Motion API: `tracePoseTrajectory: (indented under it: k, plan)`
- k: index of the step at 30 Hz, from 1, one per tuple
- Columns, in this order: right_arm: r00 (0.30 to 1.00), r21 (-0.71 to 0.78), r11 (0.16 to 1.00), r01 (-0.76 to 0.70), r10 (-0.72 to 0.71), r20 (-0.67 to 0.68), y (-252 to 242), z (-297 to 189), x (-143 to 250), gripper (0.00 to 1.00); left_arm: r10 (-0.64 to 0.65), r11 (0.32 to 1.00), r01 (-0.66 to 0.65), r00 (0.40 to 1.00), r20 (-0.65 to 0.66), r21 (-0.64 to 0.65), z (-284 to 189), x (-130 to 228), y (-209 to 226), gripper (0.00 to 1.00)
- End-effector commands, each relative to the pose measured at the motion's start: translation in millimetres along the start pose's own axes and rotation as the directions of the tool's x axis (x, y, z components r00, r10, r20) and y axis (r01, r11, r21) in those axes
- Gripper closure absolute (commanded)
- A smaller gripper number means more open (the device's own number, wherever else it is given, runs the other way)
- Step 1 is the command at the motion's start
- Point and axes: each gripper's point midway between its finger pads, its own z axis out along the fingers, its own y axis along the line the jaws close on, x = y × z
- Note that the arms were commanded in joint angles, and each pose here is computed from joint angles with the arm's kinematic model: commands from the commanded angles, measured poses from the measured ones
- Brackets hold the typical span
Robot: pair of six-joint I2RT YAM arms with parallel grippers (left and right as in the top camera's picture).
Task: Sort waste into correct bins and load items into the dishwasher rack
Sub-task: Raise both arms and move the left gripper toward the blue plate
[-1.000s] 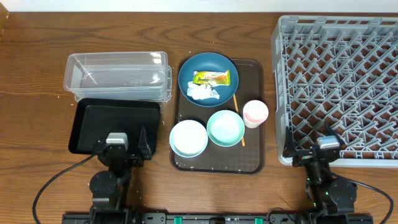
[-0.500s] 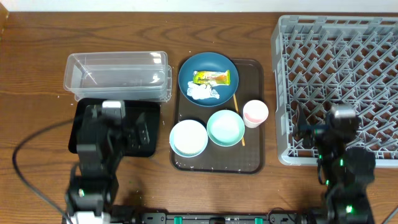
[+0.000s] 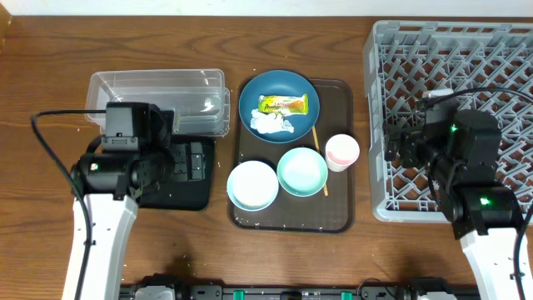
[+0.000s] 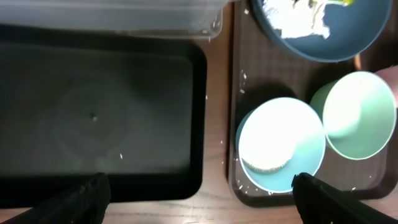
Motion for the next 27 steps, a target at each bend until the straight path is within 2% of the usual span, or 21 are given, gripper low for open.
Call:
tracePoseTrajectory:
  k: [1,9,15,22,27]
  plan:
    - [0.999,-0.023,0.999,-0.024,0.025,0.022,0,-4,-10,0.01,-0.001,1.0,0.001,1.0,0.022,-0.004,-2,-9,1,0.05]
    - [0.999,-0.042,0.999,-0.023,0.024,0.031,3,-4,-12,0.01,0.072,0.993,-0.089,0.978,0.198,0.079,-1,-55,-27,0.05]
    - [0.999,-0.042,0.999,-0.023,0.024,0.027,3,-3,-11,0.01,0.183,0.976,-0.209,0.94,0.288,0.062,19,-87,-62,0.05]
    - [0.999,-0.042,0.999,-0.024,0.025,0.025,3,-3,-10,0.01,0.326,0.941,-0.339,0.904,0.277,-0.001,66,-113,-104,0.06]
    - [1.0,-0.042,0.999,-0.025,0.026,0.013,2,1,-8,0.01,0.385,0.917,-0.399,0.897,0.218,0.019,114,-112,-127,0.07]
